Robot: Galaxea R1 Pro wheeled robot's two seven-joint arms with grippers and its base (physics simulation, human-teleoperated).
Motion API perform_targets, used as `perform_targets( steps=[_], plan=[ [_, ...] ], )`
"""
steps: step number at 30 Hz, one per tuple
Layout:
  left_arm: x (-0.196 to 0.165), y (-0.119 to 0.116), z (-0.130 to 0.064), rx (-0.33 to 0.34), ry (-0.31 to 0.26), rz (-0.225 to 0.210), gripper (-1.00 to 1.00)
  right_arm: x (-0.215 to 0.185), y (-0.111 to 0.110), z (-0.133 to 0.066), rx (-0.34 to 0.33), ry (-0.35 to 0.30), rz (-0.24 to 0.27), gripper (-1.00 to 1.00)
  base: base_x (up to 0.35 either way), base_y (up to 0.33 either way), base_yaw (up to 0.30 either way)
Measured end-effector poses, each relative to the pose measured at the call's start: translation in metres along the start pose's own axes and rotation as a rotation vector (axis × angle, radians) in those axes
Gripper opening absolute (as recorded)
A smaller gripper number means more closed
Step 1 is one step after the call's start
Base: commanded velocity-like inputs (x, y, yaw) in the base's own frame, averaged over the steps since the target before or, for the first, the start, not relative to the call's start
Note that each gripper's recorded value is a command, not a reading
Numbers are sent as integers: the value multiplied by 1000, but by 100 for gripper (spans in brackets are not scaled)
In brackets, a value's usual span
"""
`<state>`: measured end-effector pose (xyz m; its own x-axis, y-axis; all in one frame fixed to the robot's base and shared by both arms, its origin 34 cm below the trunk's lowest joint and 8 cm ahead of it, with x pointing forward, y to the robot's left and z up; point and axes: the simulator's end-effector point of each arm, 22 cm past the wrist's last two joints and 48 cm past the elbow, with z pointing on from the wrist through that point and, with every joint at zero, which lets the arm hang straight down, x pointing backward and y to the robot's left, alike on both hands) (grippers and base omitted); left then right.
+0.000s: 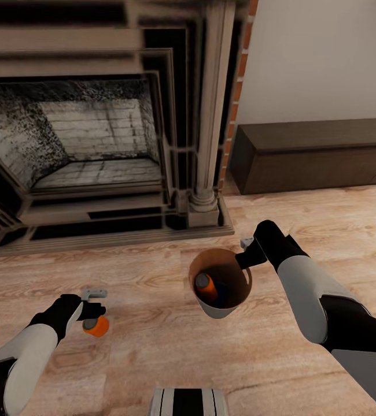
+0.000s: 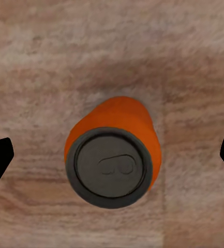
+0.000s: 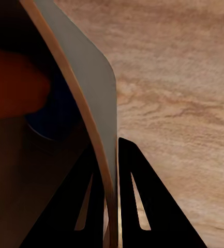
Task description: Put the three can of soda from the living room inside the tash can in the kitchen.
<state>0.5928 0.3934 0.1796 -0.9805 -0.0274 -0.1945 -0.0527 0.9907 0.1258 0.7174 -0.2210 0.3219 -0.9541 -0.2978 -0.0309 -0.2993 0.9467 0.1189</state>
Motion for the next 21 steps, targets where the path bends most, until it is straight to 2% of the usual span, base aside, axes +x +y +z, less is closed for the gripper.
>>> perform_targets(
  steps=[3,9,21],
  plan=[
    [0,-2,0,3,-1,0,100,-16,-3,-13,8,-30,-6,-100,0,0,0],
    [0,-3,0,5,-1,0,100,-33,0,-31,-4,-27,-10,-100,0,0,0],
    [22,-7,22,5,50,8,100,-32,-8,-6,-9,11,-5,-100,0,0,0]
  ],
)
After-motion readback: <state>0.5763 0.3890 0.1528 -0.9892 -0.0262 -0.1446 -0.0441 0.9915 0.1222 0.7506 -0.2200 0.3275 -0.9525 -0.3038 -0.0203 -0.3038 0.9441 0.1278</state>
